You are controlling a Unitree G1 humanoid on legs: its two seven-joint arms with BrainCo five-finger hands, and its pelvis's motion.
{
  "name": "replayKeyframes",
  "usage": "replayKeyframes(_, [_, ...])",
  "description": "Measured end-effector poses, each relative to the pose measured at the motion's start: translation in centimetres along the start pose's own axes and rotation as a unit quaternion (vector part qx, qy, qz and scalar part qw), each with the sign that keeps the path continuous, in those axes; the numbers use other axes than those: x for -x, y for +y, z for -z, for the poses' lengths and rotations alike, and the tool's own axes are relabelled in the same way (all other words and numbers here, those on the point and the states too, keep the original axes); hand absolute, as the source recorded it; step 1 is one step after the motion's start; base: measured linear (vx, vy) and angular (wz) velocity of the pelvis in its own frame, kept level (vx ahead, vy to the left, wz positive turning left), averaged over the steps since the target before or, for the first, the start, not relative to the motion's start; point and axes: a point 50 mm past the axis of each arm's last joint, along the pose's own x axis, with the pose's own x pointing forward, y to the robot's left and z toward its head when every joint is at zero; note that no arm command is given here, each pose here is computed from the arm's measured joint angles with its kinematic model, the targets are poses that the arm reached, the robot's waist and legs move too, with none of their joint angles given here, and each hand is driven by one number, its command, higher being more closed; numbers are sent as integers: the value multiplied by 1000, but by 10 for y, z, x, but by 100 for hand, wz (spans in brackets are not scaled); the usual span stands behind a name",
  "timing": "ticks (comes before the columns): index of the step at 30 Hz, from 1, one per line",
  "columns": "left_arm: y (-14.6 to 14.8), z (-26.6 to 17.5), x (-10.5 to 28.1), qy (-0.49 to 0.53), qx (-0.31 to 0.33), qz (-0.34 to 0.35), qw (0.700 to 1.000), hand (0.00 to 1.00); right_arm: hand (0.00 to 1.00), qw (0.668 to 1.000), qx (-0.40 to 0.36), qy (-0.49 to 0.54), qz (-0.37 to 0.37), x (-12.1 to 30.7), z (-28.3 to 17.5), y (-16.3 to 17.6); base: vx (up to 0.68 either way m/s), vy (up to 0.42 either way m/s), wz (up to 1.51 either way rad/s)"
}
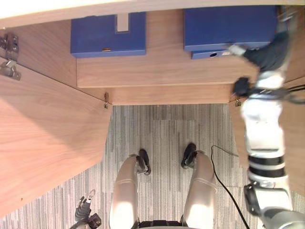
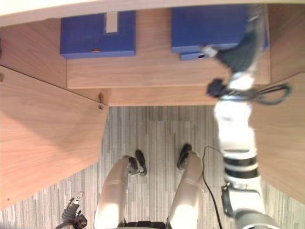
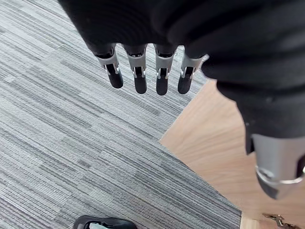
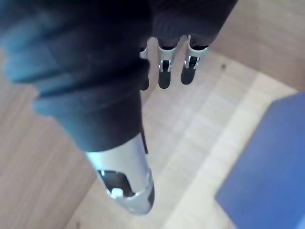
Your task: Walk over to the cabinet, pick up the folder, carry it to the office cabinet, place the folder inside the office cabinet, then close the office cabinet door
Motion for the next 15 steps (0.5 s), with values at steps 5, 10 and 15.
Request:
replayKeyframes(5, [3,1,1,-1,-8,-4,1000,0,0,991,-5,18,-130,11,13,46,0,0,0])
replayKeyframes(10, [4,2,1,0,-7,-6,1000,0,0,981,15,26,-193,8,24,68,-1,6,1])
replayKeyframes(15, [6,-1,1,-9,-2,-12,1000,0,0,977,13,11,-211,-14,15,84,8,20,6])
